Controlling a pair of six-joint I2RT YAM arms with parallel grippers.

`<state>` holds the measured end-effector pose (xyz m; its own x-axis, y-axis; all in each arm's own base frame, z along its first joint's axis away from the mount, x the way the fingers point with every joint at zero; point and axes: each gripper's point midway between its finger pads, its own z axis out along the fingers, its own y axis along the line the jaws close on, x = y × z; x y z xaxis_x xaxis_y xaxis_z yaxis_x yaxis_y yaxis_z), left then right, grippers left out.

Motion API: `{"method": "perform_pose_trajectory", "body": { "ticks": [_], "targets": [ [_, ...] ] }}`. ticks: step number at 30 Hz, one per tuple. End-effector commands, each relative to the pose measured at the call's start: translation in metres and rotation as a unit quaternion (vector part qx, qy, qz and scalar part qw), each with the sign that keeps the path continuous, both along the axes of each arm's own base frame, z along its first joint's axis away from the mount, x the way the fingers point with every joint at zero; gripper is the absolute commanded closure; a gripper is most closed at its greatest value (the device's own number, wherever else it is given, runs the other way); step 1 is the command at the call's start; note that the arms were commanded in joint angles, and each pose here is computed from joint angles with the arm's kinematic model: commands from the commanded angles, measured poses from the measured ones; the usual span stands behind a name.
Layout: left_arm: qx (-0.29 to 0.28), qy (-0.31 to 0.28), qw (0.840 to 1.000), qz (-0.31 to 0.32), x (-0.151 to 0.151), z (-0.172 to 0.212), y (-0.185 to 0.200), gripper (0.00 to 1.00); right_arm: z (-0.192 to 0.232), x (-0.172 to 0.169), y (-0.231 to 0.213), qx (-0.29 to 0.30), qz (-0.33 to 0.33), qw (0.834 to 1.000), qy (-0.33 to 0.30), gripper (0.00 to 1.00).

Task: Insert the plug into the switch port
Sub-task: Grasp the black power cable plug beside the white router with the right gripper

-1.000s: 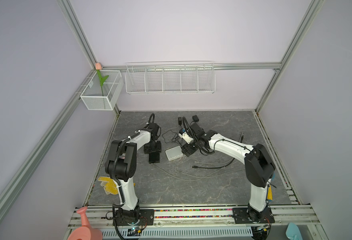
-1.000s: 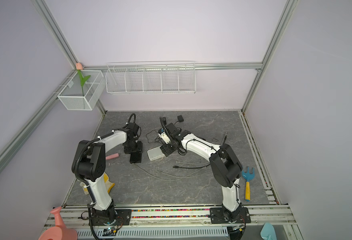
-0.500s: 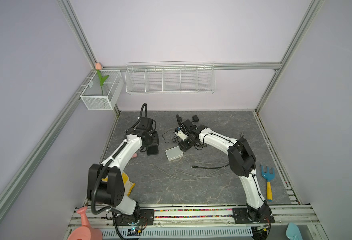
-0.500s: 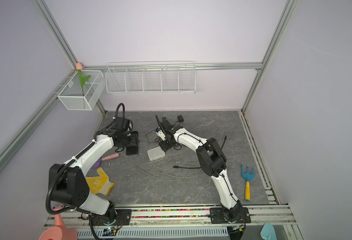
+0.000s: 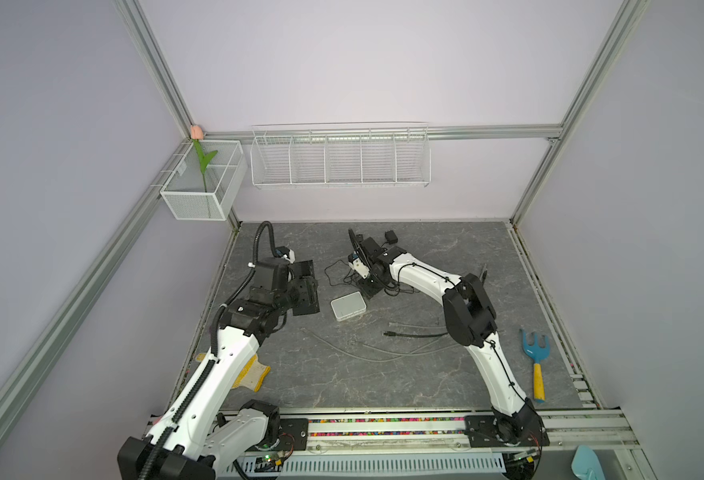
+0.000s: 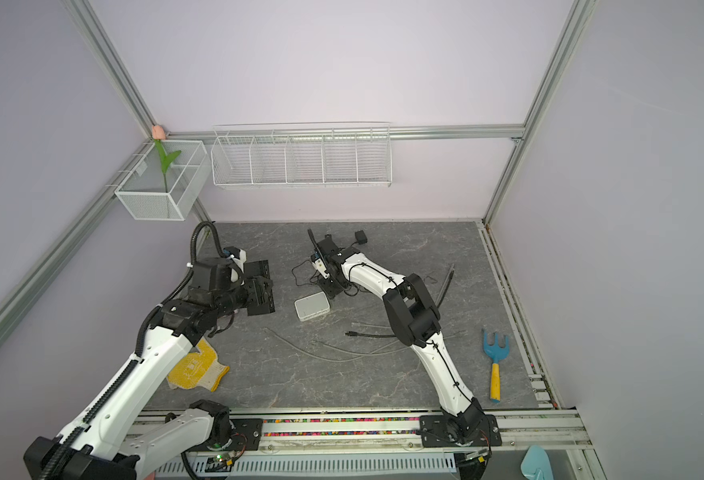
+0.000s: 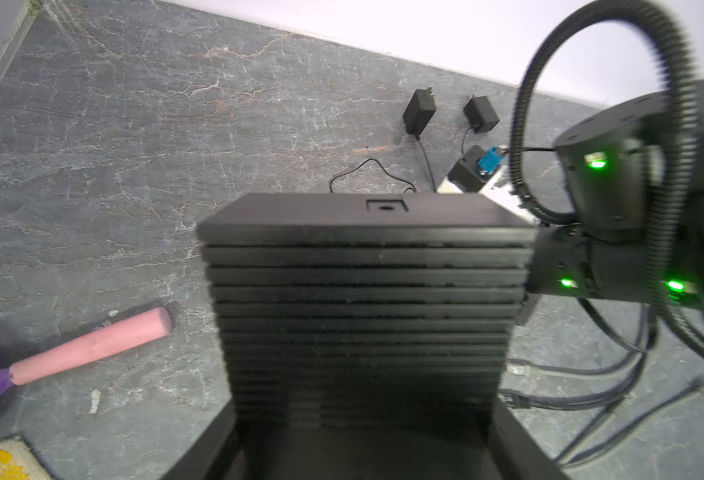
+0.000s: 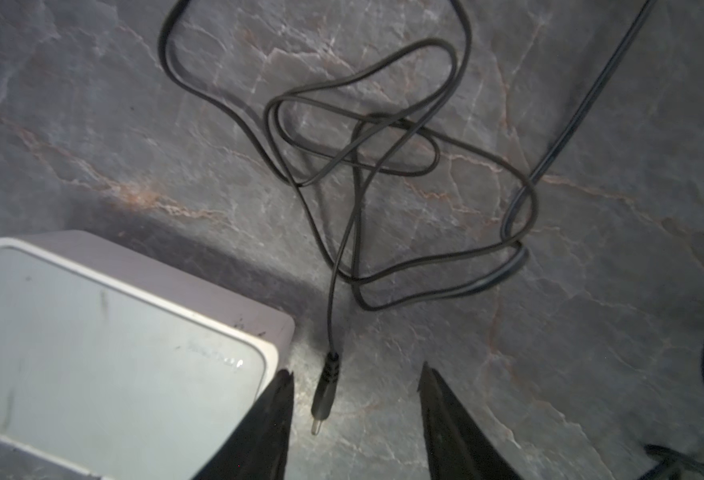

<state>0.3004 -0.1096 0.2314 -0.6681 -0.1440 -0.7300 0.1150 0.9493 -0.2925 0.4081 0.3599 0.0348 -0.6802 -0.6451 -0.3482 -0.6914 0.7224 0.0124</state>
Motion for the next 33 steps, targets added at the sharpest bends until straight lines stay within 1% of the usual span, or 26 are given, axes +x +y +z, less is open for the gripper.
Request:
{"method": "perform_pose_trajectory", "body": {
  "ticks": [1, 6, 10, 16, 17, 20, 22, 23, 26, 27, 28, 30, 33],
  "targets": [
    [-0.038, -0.024, 0.999, -0.012, -0.003, 0.011, -0.01, 1.0, -0.006, 0.001, -0.004, -0.011, -0.01, 1.0, 0.009, 0.5],
    [-0.051, -0.019, 0.998, -0.016, -0.012, 0.0, -0.013, 1.0, -0.012, -0.001, 0.001, -0.019, -0.007, 1.0, 0.011, 0.51],
    [-0.056, -0.008, 0.998, -0.017, -0.018, -0.011, -0.013, 1.0, -0.019, -0.004, 0.001, -0.035, -0.006, 0.999, 0.014, 0.56],
    [-0.068, -0.026, 0.997, -0.023, -0.029, -0.007, -0.012, 1.0, -0.029, -0.014, 0.003, -0.047, 0.003, 0.999, 0.024, 0.59],
    [-0.07, -0.026, 0.997, -0.025, -0.031, -0.006, -0.012, 1.0, -0.031, -0.015, 0.003, -0.046, 0.004, 0.999, 0.028, 0.61],
    [-0.074, -0.025, 0.996, -0.03, -0.036, -0.007, -0.014, 1.0, -0.034, -0.021, 0.002, -0.047, 0.0, 0.998, 0.043, 0.74],
    [-0.073, -0.025, 0.996, -0.037, -0.041, -0.008, -0.015, 1.0, -0.033, -0.025, 0.001, -0.042, -0.002, 0.998, 0.049, 0.79],
    [-0.069, -0.026, 0.996, -0.042, -0.043, -0.008, -0.017, 1.0, -0.03, -0.026, 0.001, -0.038, -0.003, 0.998, 0.047, 0.83],
    [-0.049, -0.038, 0.996, -0.064, -0.051, -0.006, -0.025, 1.0, -0.015, -0.026, 0.0, -0.024, -0.01, 0.999, 0.034, 0.91],
    [-0.044, -0.04, 0.996, -0.072, -0.054, -0.006, -0.029, 1.0, -0.008, -0.024, -0.001, -0.02, -0.014, 0.999, 0.027, 0.93],
    [-0.043, -0.041, 0.995, -0.082, -0.056, -0.008, -0.035, 1.0, 0.004, -0.022, -0.002, -0.011, -0.019, 1.0, 0.02, 0.93],
    [-0.059, -0.043, 0.992, -0.105, -0.06, -0.013, -0.049, 1.0, 0.028, -0.017, 0.001, 0.024, -0.025, 0.999, 0.011, 0.93],
    [-0.087, -0.048, 0.985, -0.141, -0.068, -0.025, -0.073, 1.0, 0.072, -0.015, 0.006, 0.111, -0.031, 0.993, 0.006, 0.93]
  ]
}}
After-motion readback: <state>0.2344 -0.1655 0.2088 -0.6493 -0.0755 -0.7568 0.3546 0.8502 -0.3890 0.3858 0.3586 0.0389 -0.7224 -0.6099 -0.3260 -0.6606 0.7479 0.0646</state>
